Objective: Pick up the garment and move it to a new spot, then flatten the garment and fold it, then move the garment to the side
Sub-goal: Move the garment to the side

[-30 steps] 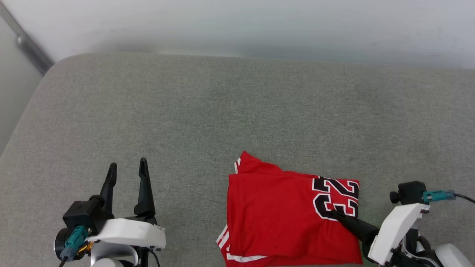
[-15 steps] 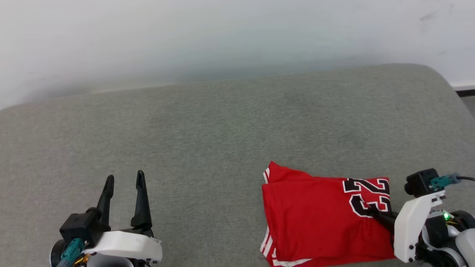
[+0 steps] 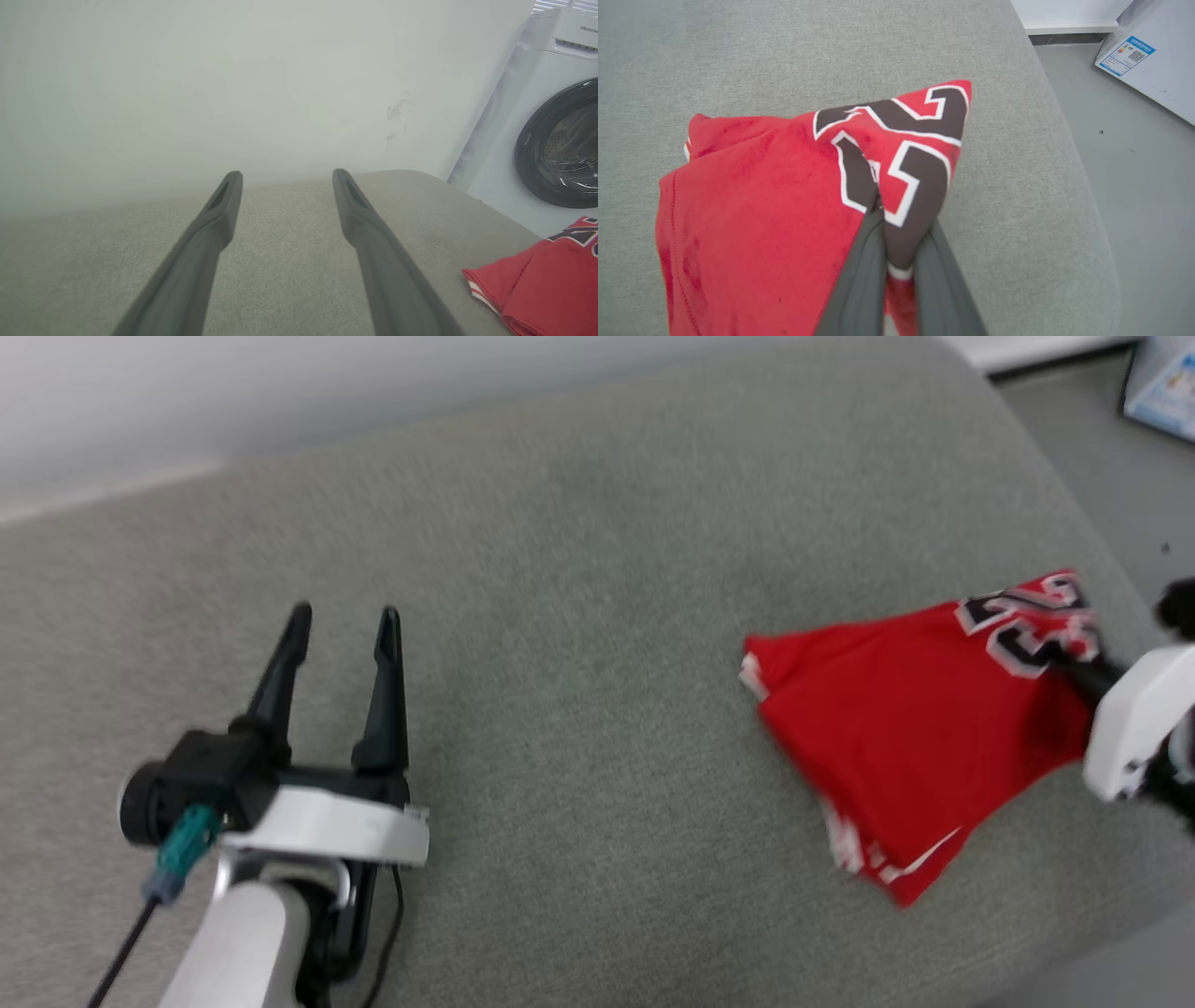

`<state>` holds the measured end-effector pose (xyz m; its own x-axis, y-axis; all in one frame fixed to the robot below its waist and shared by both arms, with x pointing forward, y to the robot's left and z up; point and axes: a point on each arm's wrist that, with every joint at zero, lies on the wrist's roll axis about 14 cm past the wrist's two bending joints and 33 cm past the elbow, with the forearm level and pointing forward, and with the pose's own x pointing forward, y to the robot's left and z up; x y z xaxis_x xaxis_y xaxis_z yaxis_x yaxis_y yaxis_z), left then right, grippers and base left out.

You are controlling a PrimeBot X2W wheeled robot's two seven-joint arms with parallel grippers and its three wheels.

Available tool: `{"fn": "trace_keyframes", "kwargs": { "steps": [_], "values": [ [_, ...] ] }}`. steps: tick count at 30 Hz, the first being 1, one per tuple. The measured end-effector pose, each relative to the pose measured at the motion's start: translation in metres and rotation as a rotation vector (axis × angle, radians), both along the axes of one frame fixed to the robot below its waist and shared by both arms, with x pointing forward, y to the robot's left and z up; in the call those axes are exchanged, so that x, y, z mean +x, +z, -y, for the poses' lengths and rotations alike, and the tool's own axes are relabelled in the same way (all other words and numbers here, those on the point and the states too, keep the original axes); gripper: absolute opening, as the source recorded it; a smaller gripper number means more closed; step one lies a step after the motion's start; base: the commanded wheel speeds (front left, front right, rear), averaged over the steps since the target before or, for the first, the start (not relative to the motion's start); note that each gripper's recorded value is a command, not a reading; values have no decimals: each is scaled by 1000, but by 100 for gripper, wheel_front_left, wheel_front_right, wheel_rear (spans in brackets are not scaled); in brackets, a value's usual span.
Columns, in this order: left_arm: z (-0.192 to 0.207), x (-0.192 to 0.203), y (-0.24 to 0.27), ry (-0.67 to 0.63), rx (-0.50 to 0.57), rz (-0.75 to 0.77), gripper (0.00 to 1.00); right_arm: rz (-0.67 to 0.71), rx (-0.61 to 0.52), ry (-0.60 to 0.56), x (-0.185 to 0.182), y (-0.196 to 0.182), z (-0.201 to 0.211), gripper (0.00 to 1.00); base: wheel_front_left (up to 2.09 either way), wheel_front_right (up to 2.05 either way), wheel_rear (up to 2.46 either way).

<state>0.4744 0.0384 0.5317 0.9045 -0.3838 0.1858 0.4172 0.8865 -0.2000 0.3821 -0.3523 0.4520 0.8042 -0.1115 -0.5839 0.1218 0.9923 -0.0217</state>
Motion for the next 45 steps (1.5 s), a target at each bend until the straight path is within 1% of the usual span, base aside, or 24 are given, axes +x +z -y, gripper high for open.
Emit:
{"fn": "trace_keyframes", "kwargs": {
  "steps": [3,6,9,11,14,19,20,22,23,27,30,35,41,45],
  "values": [
    [14,19,-11,-42,-3,-2,100,2,-77,-66,12,-1,37,0,0,0,0],
    [16,40,-23,-53,3,-8,100,-3,-124,-133,23,-4,69,0,0,0,0],
    [12,55,-38,-49,22,-15,100,16,-161,-180,37,-5,91,0,0,0,0],
    [11,64,-46,-47,24,-21,100,40,-165,-233,45,-6,108,0,0,0,0],
    [8,72,-58,-44,29,-32,100,23,-194,-269,48,-20,122,0,0,0,0],
    [4,75,-82,-39,46,-77,100,8,-201,-287,54,-55,118,0,0,0,0],
    [3,75,-84,-39,47,-81,100,7,-210,-286,54,-59,118,5,0,0,0],
    [3,74,-84,-39,49,-81,100,16,-227,-293,53,-61,120,76,0,0,0],
    [4,74,-83,-41,48,-80,100,23,-234,-300,52,-60,122,100,0,0,0],
    [4,72,-78,-40,43,-79,100,53,-260,-315,47,-54,128,100,0,0,0],
    [1,67,-74,-31,40,-79,100,112,-258,-315,50,-42,125,100,0,0,0],
    [-7,47,-63,1,28,-93,100,221,-288,-274,50,-7,119,100,0,0,0],
    [-23,13,-49,56,4,-120,100,290,-264,-176,34,4,82,100,0,0,0],
    [-40,-8,-39,113,-6,-126,100,364,-187,-114,28,6,39,100,0,0,0]
  ]
}}
